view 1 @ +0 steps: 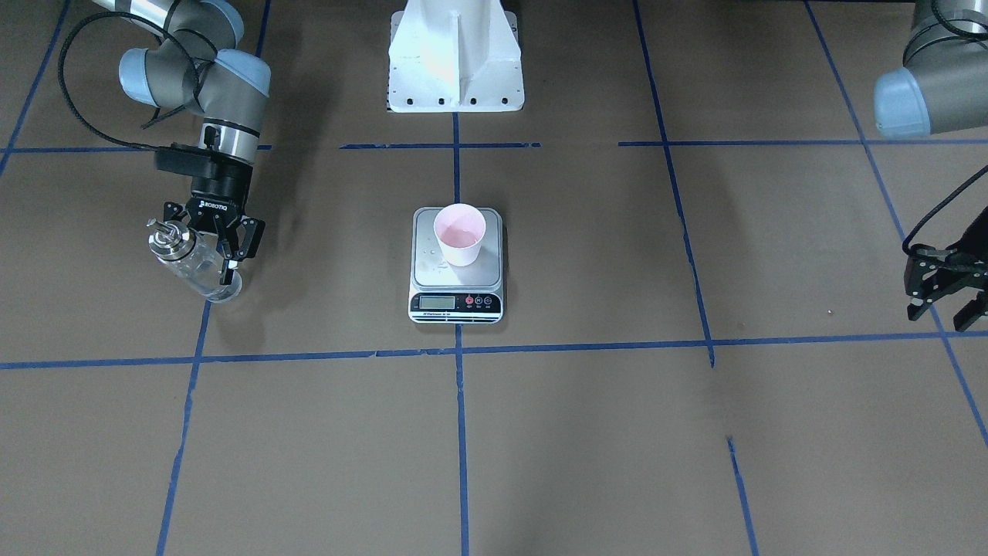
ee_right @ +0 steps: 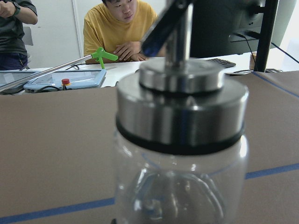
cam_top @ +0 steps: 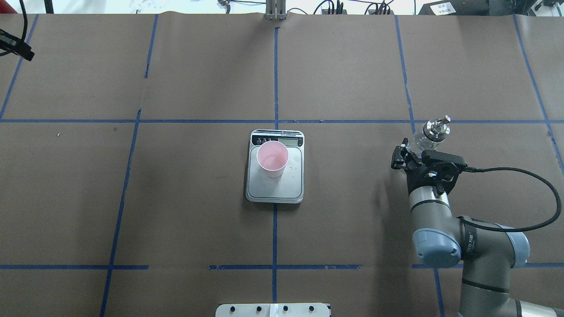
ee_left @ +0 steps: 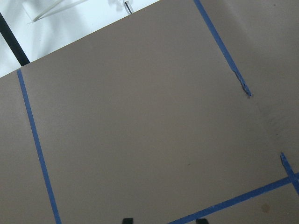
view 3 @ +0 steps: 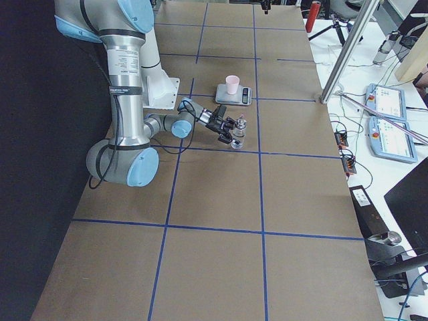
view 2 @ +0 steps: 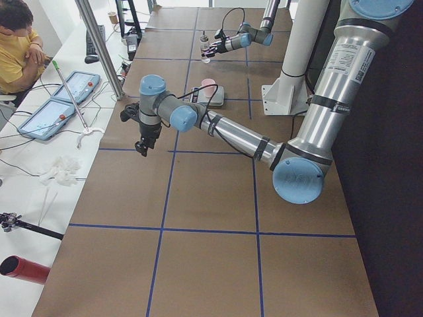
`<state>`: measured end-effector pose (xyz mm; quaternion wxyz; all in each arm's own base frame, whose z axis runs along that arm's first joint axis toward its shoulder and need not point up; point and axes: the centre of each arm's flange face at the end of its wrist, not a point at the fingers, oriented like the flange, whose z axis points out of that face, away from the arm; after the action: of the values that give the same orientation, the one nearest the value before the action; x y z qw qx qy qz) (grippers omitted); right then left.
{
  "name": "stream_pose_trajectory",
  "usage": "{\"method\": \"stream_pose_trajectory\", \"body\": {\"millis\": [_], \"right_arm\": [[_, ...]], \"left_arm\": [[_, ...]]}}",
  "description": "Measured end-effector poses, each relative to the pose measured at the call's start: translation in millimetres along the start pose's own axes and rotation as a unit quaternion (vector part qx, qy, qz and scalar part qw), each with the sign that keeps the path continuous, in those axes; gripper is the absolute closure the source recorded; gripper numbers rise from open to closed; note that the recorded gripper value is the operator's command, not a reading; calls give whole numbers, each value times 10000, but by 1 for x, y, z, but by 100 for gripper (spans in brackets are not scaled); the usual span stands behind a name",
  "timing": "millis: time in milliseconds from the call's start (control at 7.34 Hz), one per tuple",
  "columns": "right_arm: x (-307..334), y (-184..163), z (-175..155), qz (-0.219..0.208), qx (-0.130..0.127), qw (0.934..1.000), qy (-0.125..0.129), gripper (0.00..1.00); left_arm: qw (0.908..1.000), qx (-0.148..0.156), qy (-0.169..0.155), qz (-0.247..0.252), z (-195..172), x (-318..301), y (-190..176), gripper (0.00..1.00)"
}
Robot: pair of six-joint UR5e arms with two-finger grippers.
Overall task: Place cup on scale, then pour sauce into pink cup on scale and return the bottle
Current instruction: 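Lower the bottle onto the table and open the right gripper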
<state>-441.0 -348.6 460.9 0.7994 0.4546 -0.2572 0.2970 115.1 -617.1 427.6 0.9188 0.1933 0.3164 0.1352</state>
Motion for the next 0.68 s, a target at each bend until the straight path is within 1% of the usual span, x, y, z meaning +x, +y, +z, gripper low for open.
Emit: {"method": "stream_pose_trajectory", "body": {"millis": [409, 545, 681], "right_arm": [[2, 8, -4, -41, -38, 10000, -40, 100], [2, 8, -4, -55, -36, 10000, -39, 10], [2, 9, -4, -81, -33, 10000, -38, 0]], "left_arm": [[10000, 1, 0, 1, 0, 0, 0, 45], [10000, 1, 0, 1, 0, 0, 0, 45], [10000, 2, 0, 1, 0, 0, 0, 45]]}}
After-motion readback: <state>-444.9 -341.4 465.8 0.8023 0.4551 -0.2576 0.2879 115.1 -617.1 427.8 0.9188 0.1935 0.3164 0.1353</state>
